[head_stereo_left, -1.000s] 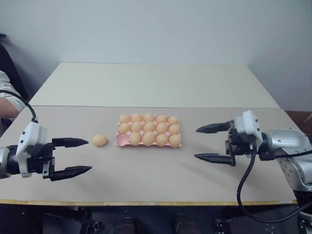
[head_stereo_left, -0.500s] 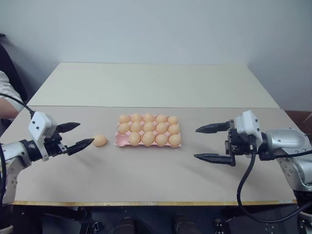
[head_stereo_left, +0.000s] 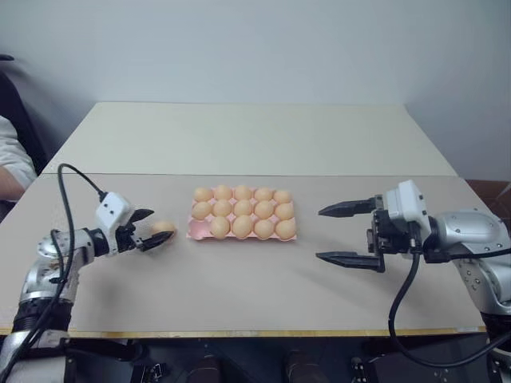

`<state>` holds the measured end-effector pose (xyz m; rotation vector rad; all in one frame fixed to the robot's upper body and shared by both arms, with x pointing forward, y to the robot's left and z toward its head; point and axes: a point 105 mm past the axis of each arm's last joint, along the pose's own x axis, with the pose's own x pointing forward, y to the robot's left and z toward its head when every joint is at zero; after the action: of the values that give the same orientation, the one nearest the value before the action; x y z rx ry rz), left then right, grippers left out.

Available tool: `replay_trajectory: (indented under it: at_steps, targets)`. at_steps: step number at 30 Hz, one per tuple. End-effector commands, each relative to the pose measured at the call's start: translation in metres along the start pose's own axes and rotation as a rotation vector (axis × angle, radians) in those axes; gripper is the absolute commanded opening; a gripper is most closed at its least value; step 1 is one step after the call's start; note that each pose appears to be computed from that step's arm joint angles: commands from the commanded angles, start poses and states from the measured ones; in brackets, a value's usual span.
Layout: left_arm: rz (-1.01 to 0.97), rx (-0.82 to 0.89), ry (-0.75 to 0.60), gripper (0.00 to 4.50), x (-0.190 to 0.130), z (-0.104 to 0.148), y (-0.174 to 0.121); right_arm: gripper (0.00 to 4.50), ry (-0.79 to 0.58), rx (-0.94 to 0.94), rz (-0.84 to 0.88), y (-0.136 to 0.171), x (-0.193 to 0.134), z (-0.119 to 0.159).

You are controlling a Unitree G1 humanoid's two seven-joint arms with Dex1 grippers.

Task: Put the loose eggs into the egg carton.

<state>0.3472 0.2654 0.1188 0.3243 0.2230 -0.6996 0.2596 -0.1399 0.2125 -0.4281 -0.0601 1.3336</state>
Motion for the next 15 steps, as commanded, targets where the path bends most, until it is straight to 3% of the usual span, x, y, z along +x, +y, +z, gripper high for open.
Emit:
replay_trajectory:
  at_steps: [1, 2, 5, 11, 15]
  targets:
    - [0.000, 0.017, 0.017, 4.46, 0.012, -0.006, 0.005, 4.50, -0.022, -0.057, -0.007, 0.000, -0.004, 0.015]
    - [0.004, 0.012, 0.025, 4.46, 0.016, -0.009, 0.006, 4.50, -0.022, -0.058, -0.008, 0.000, -0.004, 0.015]
    - [-0.011, 0.021, 0.033, 3.87, 0.020, -0.012, 0.007, 4.50, -0.025, -0.063, -0.015, -0.001, -0.004, 0.017]
    - [-0.027, 0.023, 0.016, 1.95, 0.011, -0.009, 0.010, 4.50, -0.024, -0.062, -0.034, -0.001, -0.006, 0.018]
    - [-0.132, 0.022, -0.083, 1.95, -0.001, 0.022, 0.002, 4.50, -0.026, -0.058, -0.036, 0.000, -0.006, 0.017]
